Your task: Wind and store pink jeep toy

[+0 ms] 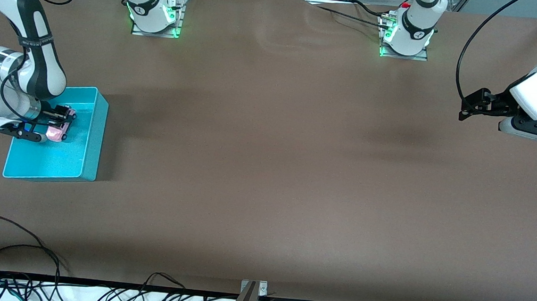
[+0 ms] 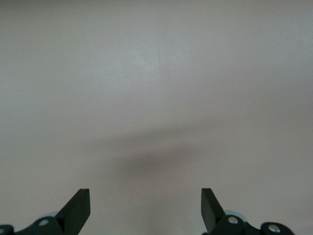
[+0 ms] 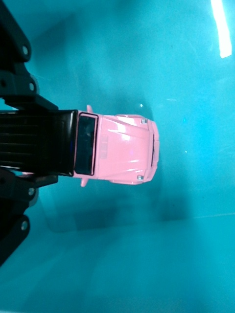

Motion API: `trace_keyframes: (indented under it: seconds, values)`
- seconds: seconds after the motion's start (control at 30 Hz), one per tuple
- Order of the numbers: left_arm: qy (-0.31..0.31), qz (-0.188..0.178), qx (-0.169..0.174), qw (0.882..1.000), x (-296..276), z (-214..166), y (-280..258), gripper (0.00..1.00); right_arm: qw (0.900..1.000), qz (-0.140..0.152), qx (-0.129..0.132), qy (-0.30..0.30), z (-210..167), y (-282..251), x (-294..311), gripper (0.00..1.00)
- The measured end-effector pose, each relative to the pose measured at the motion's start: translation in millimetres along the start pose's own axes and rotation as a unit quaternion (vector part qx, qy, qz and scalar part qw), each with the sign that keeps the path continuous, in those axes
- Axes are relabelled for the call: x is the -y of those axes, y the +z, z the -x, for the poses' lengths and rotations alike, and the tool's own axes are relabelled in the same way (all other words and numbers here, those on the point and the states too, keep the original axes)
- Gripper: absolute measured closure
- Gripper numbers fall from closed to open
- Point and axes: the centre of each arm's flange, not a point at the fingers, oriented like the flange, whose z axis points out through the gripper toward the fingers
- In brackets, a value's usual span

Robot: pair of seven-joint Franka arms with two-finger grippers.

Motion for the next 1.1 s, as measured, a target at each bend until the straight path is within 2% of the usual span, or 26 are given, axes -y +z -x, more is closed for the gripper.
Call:
trace_keyframes:
  seconds: [0.23,0.37,0.4,0.47,0.57,0.87,1.1]
  values:
    - [0.000,0.000,0.000,1.000,0.0,0.0,0.0,0.00,0.999,0.000,0.003,0.042,-0.5,8.7,-5.3,0.45]
    - [0.000,0.000,0.000,1.000,0.0,0.0,0.1,0.00,0.998,0.000,0.001,0.056,-1.2,7.4,-4.3,0.30]
    - [0.000,0.000,0.000,1.000,0.0,0.0,0.1,0.00,0.998,0.000,0.001,0.057,-1.4,7.0,-3.8,0.21]
    - [0.000,0.000,0.000,1.000,0.0,0.0,0.1,0.00,0.998,-0.001,0.000,0.058,-1.8,5.8,-2.1,0.12]
    - [0.000,0.000,0.000,1.000,0.0,0.0,0.1,0.00,0.998,-0.002,-0.002,0.056,-2.2,2.9,1.5,0.01]
    - [0.000,0.000,0.000,1.000,0.0,-0.1,0.1,0.00,0.999,-0.009,0.001,0.043,2.9,-37.2,18.0,0.00]
    - [0.000,0.000,0.000,1.000,0.0,-0.1,0.1,0.00,0.999,-0.017,-0.032,0.030,12.1,-96.3,31.1,0.00]
